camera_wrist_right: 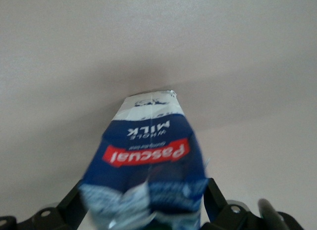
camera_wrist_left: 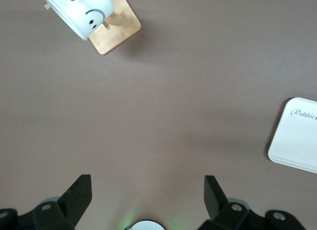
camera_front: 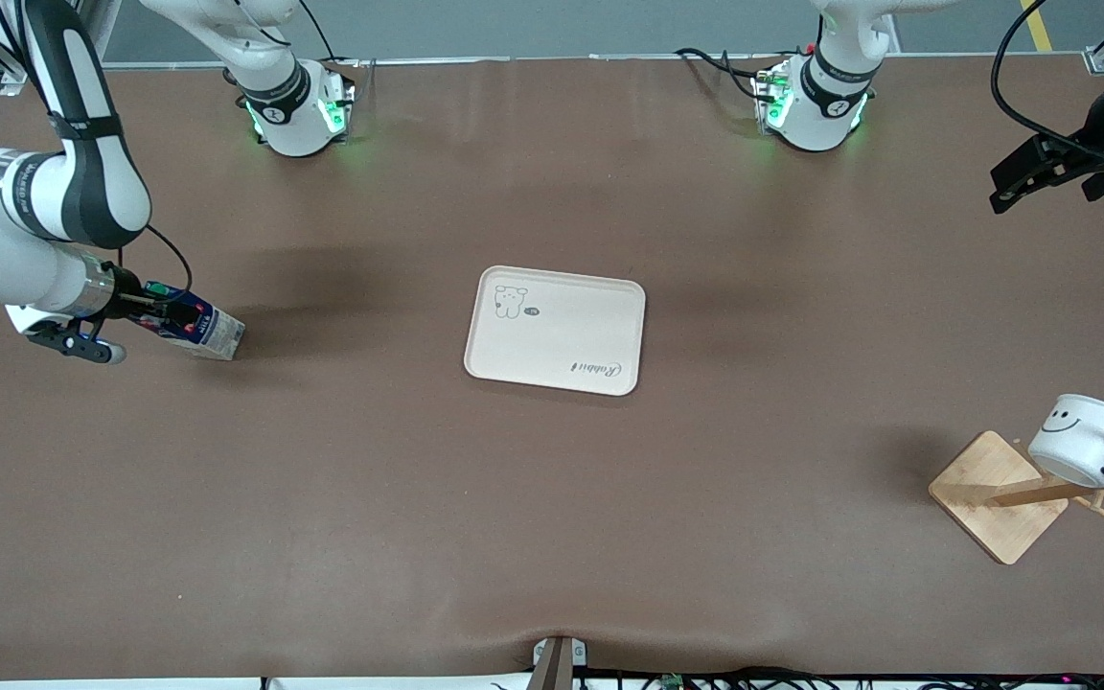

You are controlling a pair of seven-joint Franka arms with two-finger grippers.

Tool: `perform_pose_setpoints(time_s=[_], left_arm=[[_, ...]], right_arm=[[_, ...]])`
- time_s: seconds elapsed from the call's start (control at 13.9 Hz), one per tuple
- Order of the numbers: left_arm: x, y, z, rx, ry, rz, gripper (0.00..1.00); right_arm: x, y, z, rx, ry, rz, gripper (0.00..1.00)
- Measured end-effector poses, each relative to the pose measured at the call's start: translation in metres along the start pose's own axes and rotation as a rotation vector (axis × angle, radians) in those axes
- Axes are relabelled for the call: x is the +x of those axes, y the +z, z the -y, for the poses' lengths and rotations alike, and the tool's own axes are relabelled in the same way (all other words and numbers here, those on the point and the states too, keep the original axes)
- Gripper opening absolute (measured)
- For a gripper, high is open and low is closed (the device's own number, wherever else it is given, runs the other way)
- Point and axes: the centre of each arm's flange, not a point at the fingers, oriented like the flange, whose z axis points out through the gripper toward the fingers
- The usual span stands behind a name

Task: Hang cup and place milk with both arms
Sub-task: 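Set the milk carton on the table and open the right gripper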

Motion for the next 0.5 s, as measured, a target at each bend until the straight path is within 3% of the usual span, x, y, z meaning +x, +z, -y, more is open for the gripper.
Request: perform_pose_setpoints(time_s=[0.43,0.5], left_arm=[[0.002,0.002,0.000,-0.001,0.000,-0.002,1.00],[0.002,0.002,0.000,-0.001,0.000,-0.003,1.00]], right_arm=[[0.002,-0.113,0.019,-0.021,-0.035,0.071,1.00],[0.001,-0.128,0.030,-0.025,-0.053,0.061,1.00]])
